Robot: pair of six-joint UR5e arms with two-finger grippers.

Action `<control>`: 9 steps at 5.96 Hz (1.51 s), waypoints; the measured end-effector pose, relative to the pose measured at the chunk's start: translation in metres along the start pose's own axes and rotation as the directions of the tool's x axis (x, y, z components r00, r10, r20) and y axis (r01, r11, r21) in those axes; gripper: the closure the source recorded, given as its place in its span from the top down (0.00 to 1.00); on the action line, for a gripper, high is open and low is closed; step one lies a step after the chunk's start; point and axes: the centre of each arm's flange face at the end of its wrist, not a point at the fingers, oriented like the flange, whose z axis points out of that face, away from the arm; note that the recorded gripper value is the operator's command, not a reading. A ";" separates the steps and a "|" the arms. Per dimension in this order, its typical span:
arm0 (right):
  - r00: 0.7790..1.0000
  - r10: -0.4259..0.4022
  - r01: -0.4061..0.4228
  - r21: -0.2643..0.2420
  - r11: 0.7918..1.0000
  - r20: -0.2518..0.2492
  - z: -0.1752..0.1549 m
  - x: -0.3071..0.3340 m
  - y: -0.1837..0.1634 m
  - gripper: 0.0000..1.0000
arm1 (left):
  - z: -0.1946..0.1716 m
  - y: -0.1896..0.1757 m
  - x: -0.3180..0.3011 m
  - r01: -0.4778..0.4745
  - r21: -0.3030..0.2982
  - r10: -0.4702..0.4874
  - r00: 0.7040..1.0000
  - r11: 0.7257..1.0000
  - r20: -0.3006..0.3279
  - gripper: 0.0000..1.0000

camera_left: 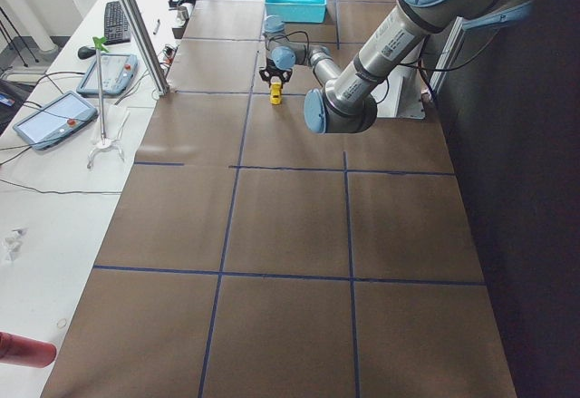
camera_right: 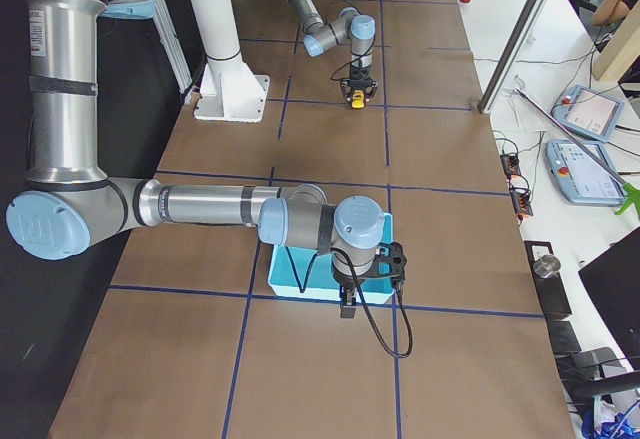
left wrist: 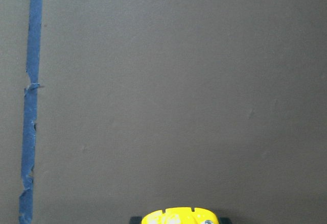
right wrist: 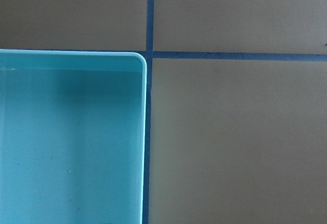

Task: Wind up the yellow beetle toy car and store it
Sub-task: 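Press the car down with the left gripper and drag it backward to wind it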

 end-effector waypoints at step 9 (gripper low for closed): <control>1.000 0.000 0.000 0.000 1.000 0.000 0.000 0.000 0.000 1.00 | 0.002 0.078 0.016 0.012 0.014 -0.011 0.999 1.000 -0.052 0.05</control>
